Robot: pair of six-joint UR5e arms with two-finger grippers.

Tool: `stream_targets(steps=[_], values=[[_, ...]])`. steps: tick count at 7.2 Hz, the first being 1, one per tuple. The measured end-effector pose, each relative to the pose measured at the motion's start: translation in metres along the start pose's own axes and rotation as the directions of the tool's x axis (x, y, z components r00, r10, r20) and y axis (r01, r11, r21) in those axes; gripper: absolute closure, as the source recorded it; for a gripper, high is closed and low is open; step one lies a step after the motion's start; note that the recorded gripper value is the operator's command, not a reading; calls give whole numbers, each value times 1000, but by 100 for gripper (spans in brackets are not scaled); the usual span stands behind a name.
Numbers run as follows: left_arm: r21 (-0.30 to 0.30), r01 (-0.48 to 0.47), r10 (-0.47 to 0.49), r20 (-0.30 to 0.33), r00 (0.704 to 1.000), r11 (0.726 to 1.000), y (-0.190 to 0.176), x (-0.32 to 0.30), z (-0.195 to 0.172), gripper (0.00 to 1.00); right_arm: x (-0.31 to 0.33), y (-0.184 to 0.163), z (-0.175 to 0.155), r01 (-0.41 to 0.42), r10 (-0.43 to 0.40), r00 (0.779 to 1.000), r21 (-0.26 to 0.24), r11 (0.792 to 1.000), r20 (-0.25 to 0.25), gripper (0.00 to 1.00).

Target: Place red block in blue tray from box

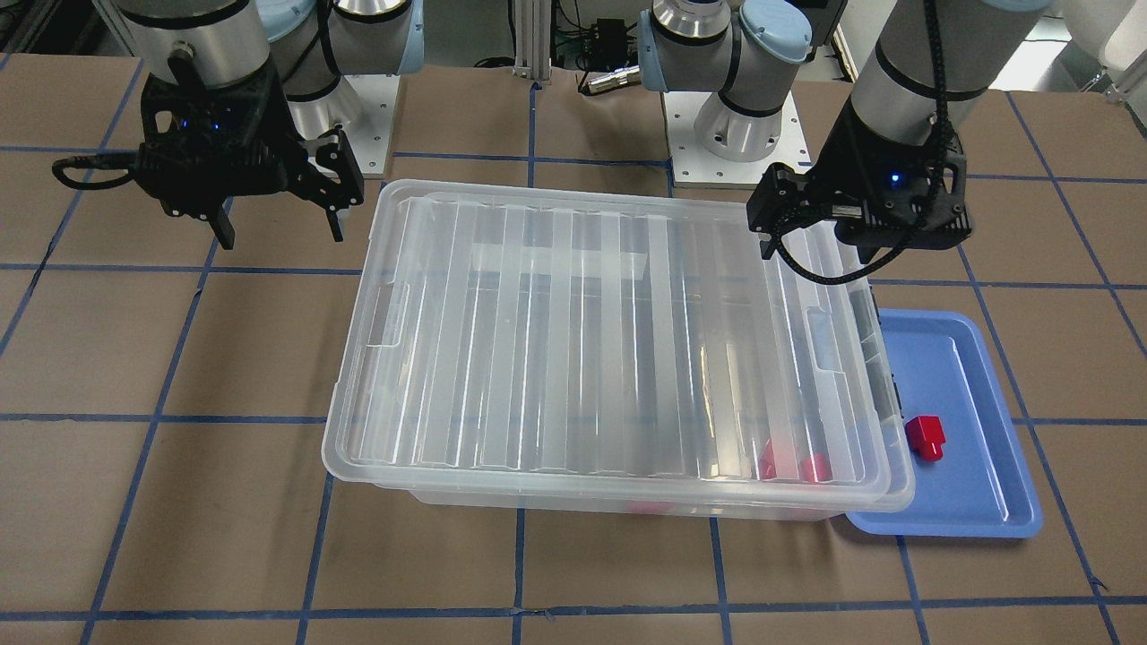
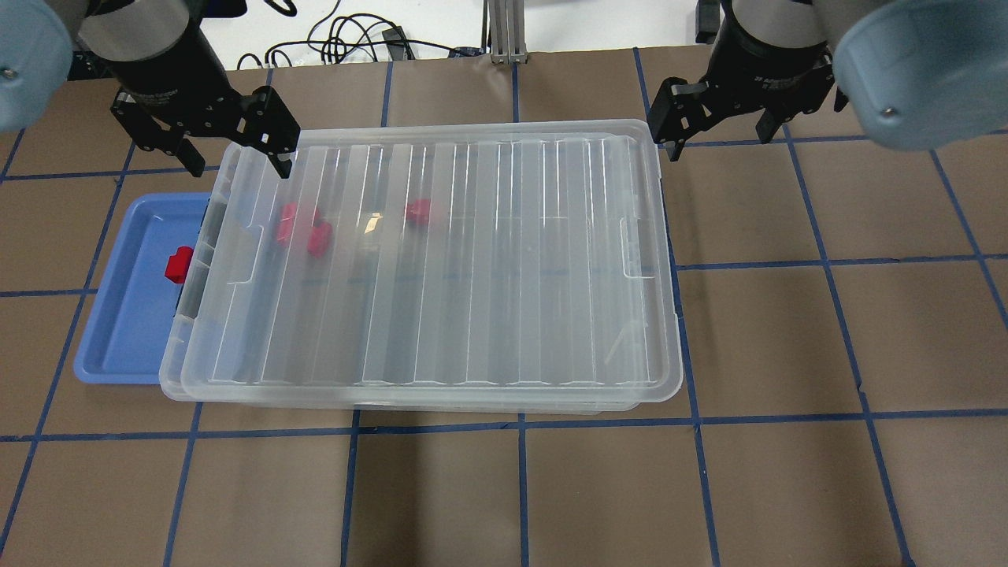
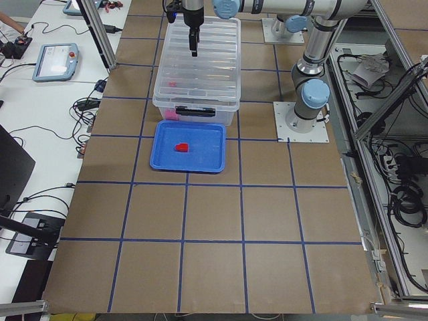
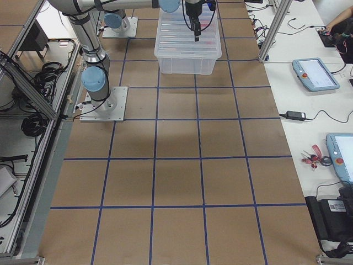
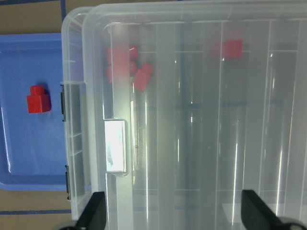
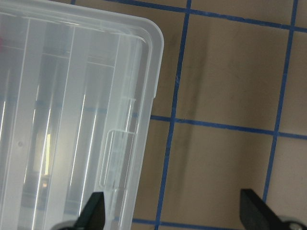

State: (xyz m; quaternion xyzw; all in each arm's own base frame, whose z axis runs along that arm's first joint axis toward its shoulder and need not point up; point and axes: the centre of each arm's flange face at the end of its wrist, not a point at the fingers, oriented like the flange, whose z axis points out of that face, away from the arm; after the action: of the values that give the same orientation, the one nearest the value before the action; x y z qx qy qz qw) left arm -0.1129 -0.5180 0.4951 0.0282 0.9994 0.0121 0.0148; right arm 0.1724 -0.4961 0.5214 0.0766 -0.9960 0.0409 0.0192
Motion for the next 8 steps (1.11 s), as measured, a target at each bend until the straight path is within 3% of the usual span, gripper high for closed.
stream_targets(steps=[2,4,8], values=[[-11,-2,2,-12,1000,1000,6,2,3,0,2,2,-5,-7,8,1000,-61,998,8,0],[-14,7,-7,-20,1000,1000,8,-4,2,0,4,2,-10,-22,23,1000,-65,998,10,0],[-17,10,-10,-22,1000,1000,10,-6,1,0,-3,1,-7,-105,109,992,-64,992,67,0]])
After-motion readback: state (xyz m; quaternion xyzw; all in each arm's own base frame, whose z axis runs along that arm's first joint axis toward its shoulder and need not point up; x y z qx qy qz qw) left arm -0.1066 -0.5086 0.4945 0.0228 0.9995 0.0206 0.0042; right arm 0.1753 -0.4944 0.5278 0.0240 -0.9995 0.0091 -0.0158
